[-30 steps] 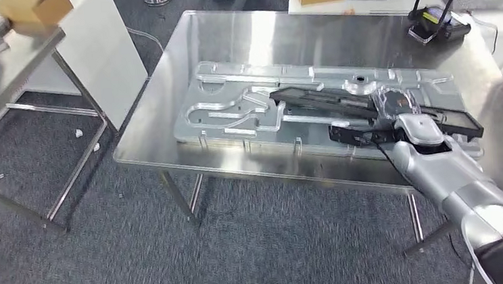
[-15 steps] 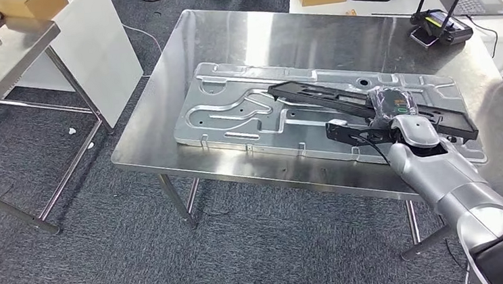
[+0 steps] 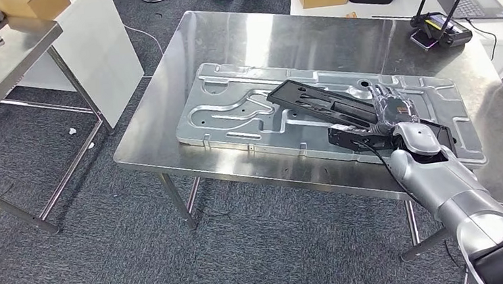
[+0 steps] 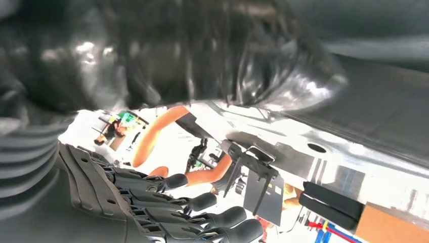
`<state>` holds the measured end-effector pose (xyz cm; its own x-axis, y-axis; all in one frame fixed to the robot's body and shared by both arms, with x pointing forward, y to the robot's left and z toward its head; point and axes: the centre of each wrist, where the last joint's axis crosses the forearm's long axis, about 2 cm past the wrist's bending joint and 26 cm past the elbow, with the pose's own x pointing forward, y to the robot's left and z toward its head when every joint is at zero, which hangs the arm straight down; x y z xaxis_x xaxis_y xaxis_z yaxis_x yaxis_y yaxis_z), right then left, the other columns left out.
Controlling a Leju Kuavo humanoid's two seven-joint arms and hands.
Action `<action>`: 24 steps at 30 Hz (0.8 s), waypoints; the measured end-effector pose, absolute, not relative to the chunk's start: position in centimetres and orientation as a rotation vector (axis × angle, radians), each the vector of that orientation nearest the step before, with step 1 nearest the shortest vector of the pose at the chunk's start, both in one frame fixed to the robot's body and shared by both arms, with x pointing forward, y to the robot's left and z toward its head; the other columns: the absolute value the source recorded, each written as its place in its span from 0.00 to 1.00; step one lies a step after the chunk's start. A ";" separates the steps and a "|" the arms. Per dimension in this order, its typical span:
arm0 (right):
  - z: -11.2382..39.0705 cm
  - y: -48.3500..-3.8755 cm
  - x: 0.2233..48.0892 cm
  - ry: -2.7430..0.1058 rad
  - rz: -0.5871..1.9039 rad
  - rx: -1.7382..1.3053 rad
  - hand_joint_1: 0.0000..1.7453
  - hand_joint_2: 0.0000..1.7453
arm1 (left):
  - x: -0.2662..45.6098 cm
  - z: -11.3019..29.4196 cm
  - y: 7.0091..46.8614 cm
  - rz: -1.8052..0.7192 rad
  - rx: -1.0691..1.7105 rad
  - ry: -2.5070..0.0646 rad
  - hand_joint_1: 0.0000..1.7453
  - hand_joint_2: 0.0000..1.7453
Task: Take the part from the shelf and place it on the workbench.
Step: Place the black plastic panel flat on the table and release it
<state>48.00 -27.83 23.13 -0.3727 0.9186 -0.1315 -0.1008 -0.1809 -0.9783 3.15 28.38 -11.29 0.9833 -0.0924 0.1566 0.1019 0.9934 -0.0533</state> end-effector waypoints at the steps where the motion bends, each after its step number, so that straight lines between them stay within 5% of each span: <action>1: 23.1 -27.9 48.0 -1.292 1.663 -1.022 0.00 0.00 | 3.1 -11.3 28.4 -0.098 -0.059 -0.155 0.00 0.00; 24: 23.4 -24.1 47.0 -1.513 1.742 -0.920 0.00 0.00 | 3.2 -11.3 28.5 -0.104 -0.052 -0.150 0.00 0.00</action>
